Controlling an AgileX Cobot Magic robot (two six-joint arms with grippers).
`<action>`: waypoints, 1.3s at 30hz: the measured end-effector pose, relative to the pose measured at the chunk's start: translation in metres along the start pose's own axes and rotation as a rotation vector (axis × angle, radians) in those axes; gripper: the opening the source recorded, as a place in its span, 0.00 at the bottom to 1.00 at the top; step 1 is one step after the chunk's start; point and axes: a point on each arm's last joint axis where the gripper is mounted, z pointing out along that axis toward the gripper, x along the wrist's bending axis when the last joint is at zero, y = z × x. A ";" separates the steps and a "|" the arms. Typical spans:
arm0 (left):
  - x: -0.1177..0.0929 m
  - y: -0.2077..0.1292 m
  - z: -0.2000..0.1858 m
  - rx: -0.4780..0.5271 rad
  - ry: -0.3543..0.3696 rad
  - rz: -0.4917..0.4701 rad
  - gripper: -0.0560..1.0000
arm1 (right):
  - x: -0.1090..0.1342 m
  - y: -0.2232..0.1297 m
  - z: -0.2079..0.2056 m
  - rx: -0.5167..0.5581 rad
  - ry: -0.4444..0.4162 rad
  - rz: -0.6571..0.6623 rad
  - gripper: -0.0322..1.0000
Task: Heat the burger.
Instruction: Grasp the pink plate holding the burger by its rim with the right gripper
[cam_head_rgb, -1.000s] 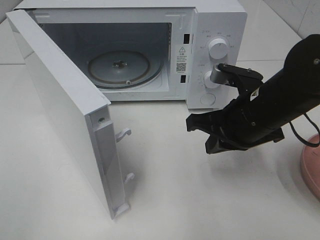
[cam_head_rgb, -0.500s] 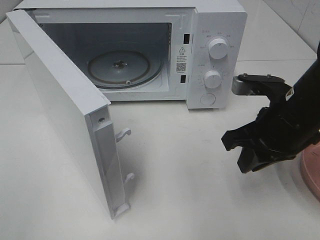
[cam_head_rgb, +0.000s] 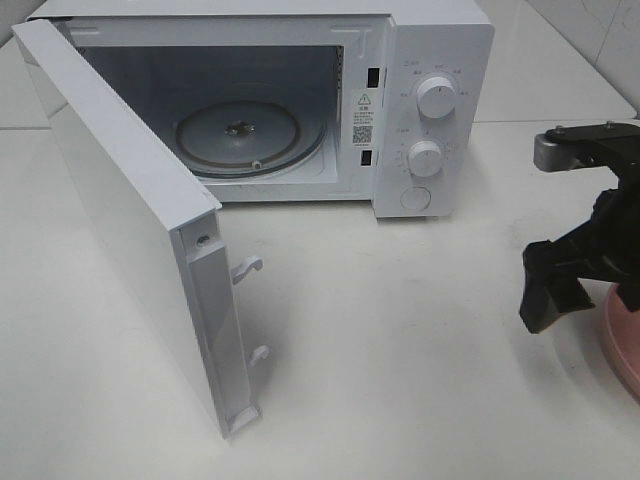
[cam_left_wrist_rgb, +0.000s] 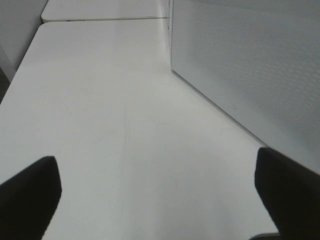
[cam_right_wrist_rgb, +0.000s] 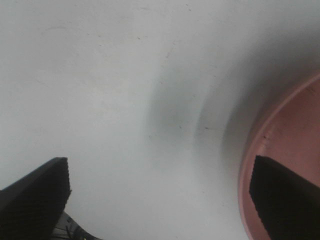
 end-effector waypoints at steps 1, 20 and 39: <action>0.000 0.000 0.000 0.000 0.000 0.000 0.97 | -0.004 -0.001 0.000 0.011 -0.013 0.007 0.97; 0.000 0.000 0.000 0.000 0.000 0.000 0.97 | -0.036 0.003 0.024 0.088 -0.116 0.096 0.95; 0.000 0.000 0.000 0.000 0.000 0.000 0.97 | -0.039 0.004 0.076 0.127 -0.114 0.073 0.91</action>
